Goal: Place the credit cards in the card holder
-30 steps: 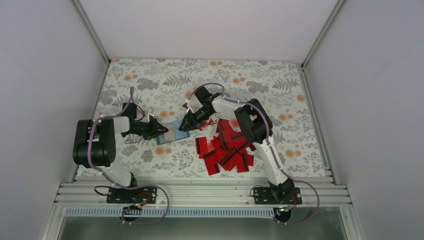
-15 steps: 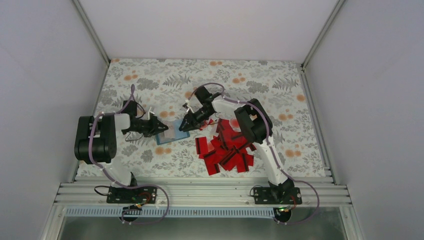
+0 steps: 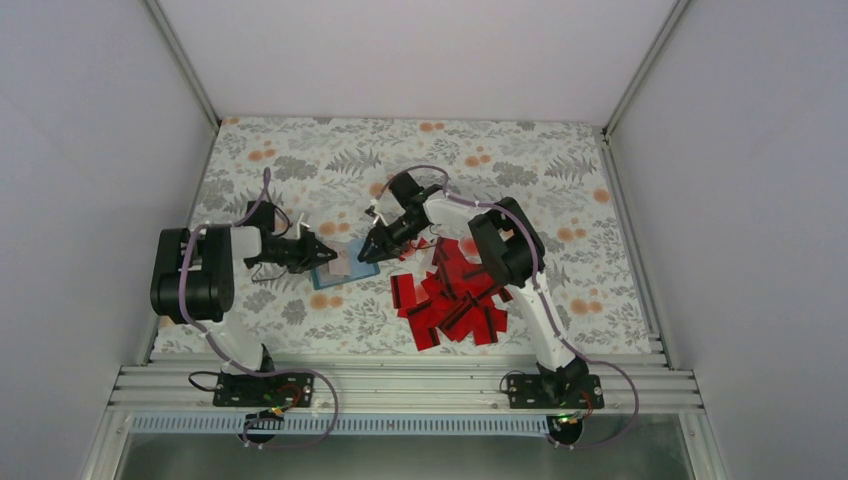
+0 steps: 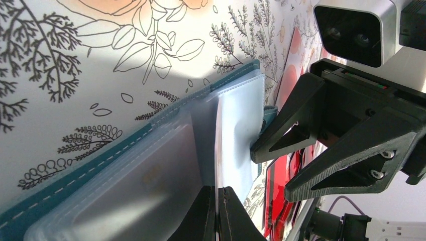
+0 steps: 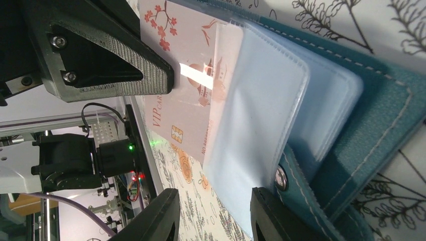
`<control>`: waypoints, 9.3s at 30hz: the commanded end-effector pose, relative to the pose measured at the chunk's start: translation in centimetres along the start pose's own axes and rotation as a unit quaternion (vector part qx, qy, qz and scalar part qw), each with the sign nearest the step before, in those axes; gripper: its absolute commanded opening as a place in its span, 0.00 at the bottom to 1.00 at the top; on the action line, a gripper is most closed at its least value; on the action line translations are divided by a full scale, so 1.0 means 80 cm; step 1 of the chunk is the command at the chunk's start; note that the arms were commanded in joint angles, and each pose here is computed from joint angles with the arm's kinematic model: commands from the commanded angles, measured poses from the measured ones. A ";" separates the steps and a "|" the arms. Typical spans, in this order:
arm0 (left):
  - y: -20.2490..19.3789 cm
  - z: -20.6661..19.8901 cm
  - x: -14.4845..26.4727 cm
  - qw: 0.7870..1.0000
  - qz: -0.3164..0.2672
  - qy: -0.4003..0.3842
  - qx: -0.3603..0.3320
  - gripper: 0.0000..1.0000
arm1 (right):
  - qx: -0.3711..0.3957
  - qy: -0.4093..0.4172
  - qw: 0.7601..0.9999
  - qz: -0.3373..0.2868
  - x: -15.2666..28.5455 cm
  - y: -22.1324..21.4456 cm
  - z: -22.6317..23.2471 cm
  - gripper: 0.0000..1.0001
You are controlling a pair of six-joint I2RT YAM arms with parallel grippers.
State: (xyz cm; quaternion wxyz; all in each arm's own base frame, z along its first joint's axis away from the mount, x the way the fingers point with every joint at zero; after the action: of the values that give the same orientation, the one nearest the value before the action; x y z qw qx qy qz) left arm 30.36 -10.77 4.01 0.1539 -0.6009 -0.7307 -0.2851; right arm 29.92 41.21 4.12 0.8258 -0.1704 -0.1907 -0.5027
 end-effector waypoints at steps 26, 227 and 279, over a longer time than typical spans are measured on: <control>-0.013 0.003 -0.019 1.000 -0.011 -0.017 0.009 0.02 | 0.005 -0.025 1.000 -0.014 0.010 0.006 0.001 0.38; 0.003 -0.018 -0.045 0.941 0.074 0.320 -0.085 0.80 | -0.045 -0.045 0.998 -0.029 -0.001 -0.009 -0.014 0.07; -0.022 0.055 0.045 0.931 0.066 0.358 -0.013 0.21 | -0.090 -0.033 0.993 -0.068 -0.005 0.022 0.014 0.39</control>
State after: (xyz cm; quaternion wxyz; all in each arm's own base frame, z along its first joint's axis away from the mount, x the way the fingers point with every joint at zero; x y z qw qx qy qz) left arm 28.49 -5.77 2.94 0.4107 -0.5056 -0.5904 -0.4766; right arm 30.67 42.17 4.88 0.7727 -0.2454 -0.1731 -0.5592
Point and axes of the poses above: each gripper's point midway between its finger pads, its own x axis back along the fingers, its own z axis along the line the jaws close on, y = z × x, the point moved 1 cm from there along x, back along the fingers, and after that the axes turned 11 degrees about -x, right-handed, at the moved point
